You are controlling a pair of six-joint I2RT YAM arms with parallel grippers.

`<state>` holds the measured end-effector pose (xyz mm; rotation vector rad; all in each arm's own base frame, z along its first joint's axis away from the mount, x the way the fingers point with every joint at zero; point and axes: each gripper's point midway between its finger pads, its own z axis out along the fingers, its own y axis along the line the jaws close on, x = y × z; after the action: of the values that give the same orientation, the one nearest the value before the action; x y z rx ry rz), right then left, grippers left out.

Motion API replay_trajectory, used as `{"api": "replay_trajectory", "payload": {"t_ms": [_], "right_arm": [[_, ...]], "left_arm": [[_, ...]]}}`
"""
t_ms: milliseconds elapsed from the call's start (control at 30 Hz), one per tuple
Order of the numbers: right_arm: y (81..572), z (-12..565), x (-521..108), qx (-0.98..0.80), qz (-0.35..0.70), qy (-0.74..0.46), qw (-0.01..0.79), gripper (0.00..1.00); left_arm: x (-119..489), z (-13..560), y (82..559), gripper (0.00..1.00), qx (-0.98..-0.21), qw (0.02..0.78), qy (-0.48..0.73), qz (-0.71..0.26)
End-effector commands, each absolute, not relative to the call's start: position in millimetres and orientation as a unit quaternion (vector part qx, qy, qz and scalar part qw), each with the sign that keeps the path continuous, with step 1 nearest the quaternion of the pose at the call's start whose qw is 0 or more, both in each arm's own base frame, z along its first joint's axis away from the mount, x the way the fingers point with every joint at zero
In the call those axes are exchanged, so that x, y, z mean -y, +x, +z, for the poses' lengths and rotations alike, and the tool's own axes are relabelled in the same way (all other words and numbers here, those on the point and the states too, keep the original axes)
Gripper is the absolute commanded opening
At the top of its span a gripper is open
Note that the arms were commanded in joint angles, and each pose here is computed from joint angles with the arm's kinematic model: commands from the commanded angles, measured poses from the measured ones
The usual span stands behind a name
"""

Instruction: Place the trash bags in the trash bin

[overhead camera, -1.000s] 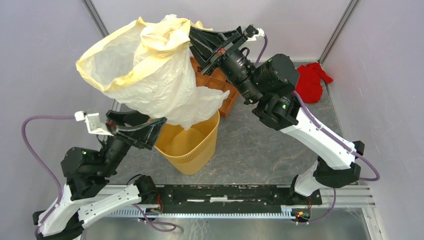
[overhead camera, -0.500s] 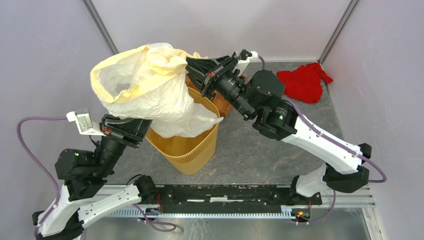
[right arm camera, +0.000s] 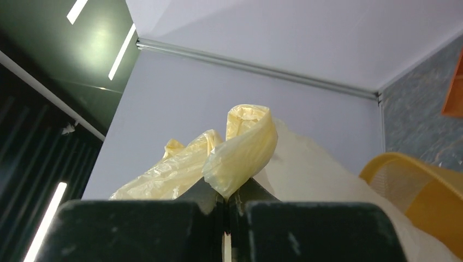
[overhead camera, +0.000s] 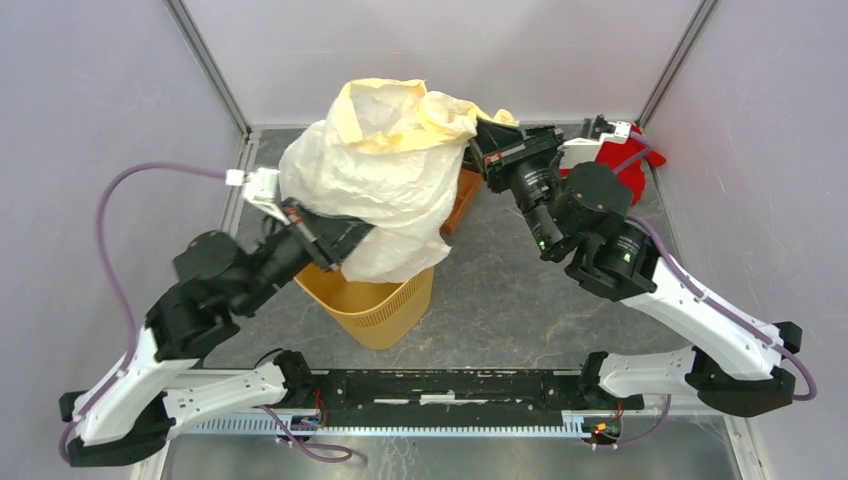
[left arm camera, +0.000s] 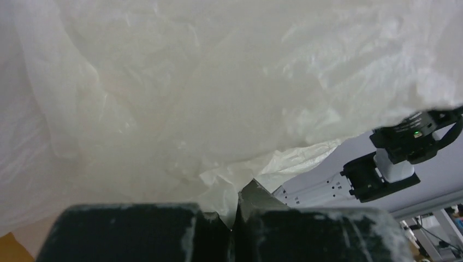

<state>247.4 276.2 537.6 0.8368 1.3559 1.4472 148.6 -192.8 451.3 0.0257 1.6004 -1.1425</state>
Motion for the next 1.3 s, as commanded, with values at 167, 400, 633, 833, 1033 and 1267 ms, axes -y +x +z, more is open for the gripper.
{"api": "replay_trajectory", "payload": {"t_ms": [167, 400, 633, 833, 1033, 1267], "right_arm": [[241.4, 580.2, -228.3, -0.525, 0.538, 0.299, 0.587, 0.01], [243.5, 576.1, -229.5, -0.529, 0.531, 0.301, 0.589, 0.01], [256.3, 569.1, -261.6, -0.543, 0.527, 0.284, 0.588, 0.01], [272.2, 560.8, -275.7, -0.536, 0.507, 0.286, 0.611, 0.01], [285.9, 558.0, -307.2, -0.527, 0.510, 0.263, 0.627, 0.01], [301.4, 529.7, -325.4, -0.540, 0.480, 0.238, 0.649, 0.01]], "left_arm": [[204.4, 550.6, 92.4, 0.02, -0.570, 0.511, 0.070, -0.640], [182.8, 549.5, 85.9, 0.02, -0.547, 0.499, 0.018, -0.672], [163.5, 503.2, 124.4, 0.02, -0.611, 0.529, -0.071, -0.584], [117.1, 460.9, 171.6, 0.02, -0.669, 0.614, -0.138, -0.394], [99.7, 443.1, 204.7, 0.02, -0.698, 0.672, -0.114, -0.220], [94.9, 397.4, 219.5, 0.02, -0.727, 0.670, -0.095, -0.116]]}}
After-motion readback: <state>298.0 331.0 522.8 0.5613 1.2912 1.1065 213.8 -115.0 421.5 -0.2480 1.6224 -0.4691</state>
